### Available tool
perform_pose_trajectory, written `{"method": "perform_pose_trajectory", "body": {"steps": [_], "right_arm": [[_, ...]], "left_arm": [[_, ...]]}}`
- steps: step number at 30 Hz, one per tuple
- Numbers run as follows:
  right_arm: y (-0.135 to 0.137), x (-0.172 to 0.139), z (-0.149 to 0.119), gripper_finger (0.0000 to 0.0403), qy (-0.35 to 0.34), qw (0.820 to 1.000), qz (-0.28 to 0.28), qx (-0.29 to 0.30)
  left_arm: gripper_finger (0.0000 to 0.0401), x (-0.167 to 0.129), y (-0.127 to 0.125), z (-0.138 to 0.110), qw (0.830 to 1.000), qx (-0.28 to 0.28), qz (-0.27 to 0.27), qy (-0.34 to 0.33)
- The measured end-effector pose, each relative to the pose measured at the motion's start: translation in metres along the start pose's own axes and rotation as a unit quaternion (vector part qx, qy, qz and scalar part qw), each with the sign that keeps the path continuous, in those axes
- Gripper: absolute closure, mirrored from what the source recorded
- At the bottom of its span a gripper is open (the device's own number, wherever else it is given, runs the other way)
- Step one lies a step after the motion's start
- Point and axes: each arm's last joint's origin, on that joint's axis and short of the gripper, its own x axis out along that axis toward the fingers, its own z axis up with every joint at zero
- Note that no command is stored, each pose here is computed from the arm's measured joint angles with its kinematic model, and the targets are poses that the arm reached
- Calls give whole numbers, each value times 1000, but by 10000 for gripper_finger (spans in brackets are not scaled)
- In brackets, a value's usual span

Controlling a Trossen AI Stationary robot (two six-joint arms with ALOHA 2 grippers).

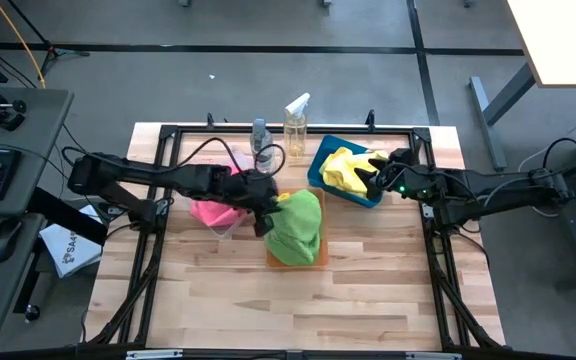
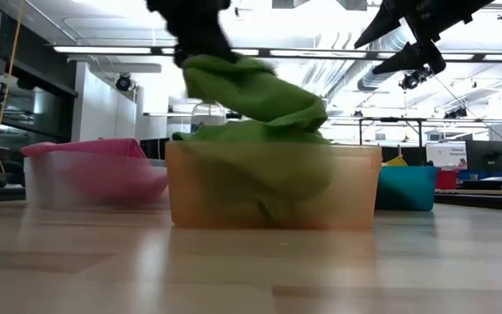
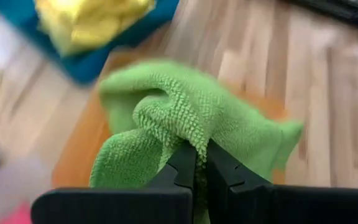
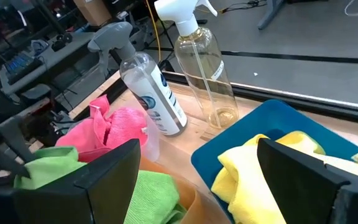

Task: Sort microfiber towel by color & place in baskets
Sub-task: Put the green microfiber towel into the orange bin, then return to Home Position

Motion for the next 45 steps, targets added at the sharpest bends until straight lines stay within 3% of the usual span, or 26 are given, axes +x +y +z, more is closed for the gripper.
{"method": "perform_pose_trajectory", "body": {"steps": [4,10,16,23,32,38,45], "right_arm": [[0,1,-1,85,1,1000,-1,11],[1,1,-1,85,1,1000,-1,22],[10,5,2,85,0,998,44,52],[20,19,-7,85,34,996,74,35],[24,24,-9,85,31,996,77,25],[24,22,-6,85,23,996,84,24],[23,18,-3,85,14,995,91,22]], "left_arm": [[401,17,-6,13,999,30,-5,-15],[401,60,-14,13,998,49,2,26],[401,109,-21,-8,993,81,22,80],[401,147,-15,-32,988,52,52,137],[384,155,-7,-37,985,37,68,153],[321,147,0,-21,985,17,43,165],[249,102,13,16,986,21,24,166]]}}
